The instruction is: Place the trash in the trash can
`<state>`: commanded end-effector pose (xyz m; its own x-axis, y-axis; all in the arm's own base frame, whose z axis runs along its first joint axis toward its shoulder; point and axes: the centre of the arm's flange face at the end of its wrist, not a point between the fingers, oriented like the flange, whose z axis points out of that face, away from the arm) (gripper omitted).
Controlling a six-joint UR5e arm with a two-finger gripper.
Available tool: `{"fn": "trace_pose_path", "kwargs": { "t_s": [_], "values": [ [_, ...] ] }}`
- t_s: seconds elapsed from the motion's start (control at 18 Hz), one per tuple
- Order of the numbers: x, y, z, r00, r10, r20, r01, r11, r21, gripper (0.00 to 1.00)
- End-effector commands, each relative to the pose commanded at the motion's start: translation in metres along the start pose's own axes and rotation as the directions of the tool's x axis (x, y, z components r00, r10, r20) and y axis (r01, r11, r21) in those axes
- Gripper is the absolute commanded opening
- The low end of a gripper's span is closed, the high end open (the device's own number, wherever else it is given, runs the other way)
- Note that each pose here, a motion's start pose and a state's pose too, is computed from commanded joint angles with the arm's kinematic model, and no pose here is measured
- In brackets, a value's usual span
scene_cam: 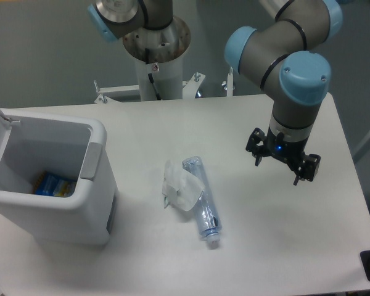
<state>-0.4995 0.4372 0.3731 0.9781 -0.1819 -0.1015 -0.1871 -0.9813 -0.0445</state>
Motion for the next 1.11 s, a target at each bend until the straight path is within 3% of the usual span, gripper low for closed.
{"fn": "trace_pose_path", "kwargs": {
  "t_s": [0.11, 0.61, 0.89, 1.11],
  "values": [
    [0.002, 0.004, 0.000, 0.999, 0.007, -0.032, -0.009, 0.999, -0.041, 1.00],
    [0.003, 0.002, 0.000, 0.999, -0.021, -0.040, 0.020, 0.999, -0.026, 1.00],
    [0.007, 0.002, 0.007, 0.993, -0.101, -0.055, 0.099, 0.995, -0.032, 1.00],
    [0.026, -0.020, 0.013, 0.979, -0.190, -0.067, 0.187, 0.981, -0.046, 1.00]
  ]
}}
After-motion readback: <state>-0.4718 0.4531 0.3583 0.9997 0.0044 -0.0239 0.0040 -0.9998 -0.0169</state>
